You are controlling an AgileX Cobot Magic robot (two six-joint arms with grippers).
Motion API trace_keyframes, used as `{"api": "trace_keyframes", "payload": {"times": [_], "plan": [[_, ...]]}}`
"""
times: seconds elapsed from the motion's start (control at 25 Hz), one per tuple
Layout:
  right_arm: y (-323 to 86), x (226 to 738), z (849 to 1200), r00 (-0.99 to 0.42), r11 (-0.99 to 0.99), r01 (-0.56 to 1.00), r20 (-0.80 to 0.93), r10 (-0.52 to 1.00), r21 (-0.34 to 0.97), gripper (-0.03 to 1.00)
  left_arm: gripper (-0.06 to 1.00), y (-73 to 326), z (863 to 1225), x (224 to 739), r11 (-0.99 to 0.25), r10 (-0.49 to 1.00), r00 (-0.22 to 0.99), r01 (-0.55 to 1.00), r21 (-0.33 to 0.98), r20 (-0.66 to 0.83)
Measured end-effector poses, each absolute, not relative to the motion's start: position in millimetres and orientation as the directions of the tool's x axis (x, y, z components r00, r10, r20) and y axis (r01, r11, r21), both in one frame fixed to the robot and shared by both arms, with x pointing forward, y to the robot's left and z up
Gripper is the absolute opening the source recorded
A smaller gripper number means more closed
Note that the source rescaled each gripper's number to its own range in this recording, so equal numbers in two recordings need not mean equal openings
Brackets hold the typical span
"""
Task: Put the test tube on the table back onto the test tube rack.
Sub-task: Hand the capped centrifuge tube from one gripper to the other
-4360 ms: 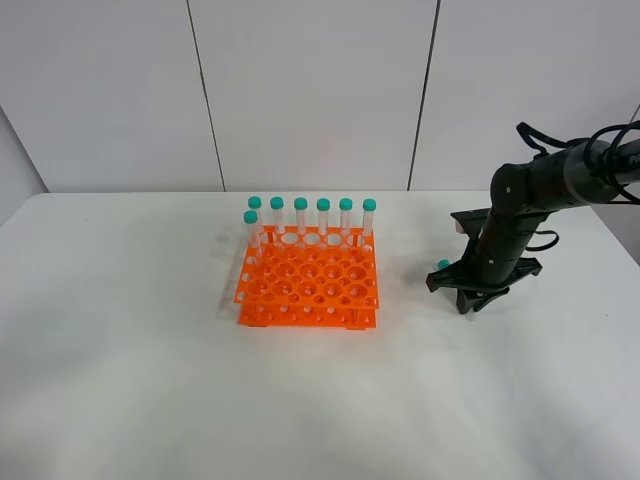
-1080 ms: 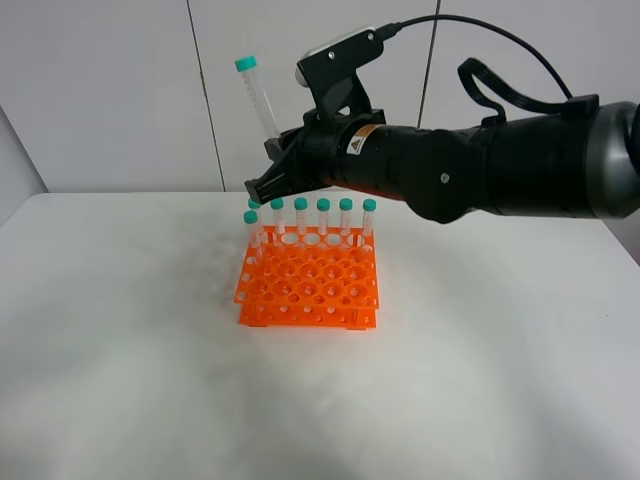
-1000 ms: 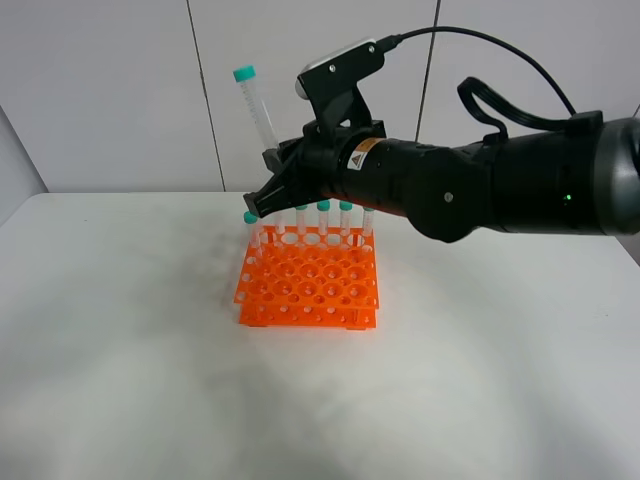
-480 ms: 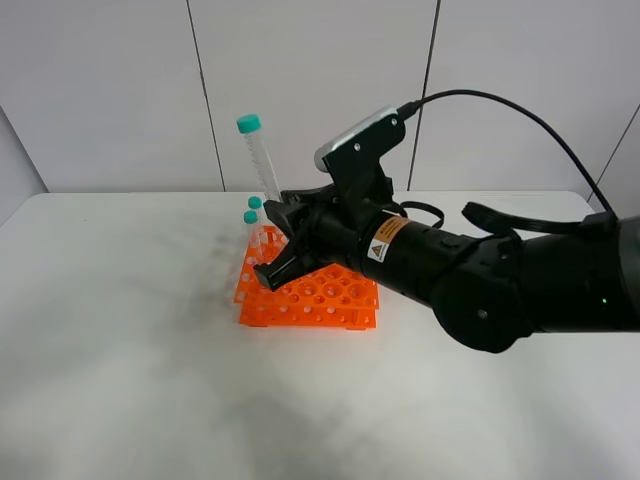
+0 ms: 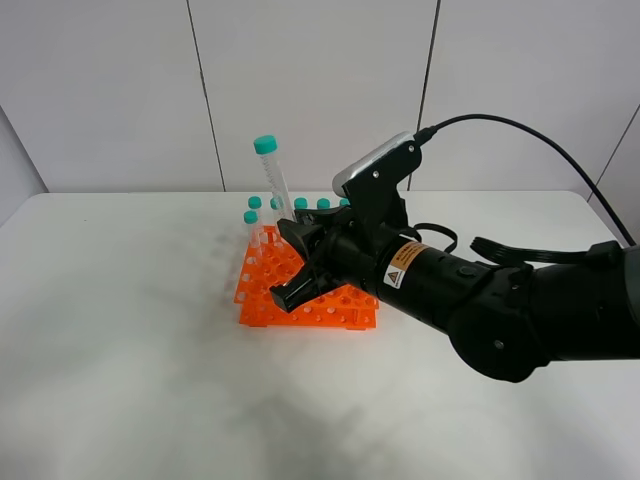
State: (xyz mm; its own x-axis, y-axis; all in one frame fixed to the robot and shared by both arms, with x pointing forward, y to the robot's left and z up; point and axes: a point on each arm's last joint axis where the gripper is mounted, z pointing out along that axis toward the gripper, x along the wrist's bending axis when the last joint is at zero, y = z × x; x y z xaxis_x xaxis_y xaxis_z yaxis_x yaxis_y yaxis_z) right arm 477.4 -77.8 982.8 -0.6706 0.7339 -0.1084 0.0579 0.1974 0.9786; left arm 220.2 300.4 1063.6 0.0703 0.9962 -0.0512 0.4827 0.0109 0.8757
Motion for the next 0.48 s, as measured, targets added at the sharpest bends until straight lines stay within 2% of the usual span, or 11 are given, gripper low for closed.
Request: {"api": "trace_keyframes", "payload": {"times": [0.48], "plan": [[-77.8,477.3,982.5,-0.672,0.200,0.059,-0.110,0.732,0.978,0.00,1.00,300.4,1063.6,220.2,0.011,0.996,0.070,0.483,0.876,-0.051]]}}
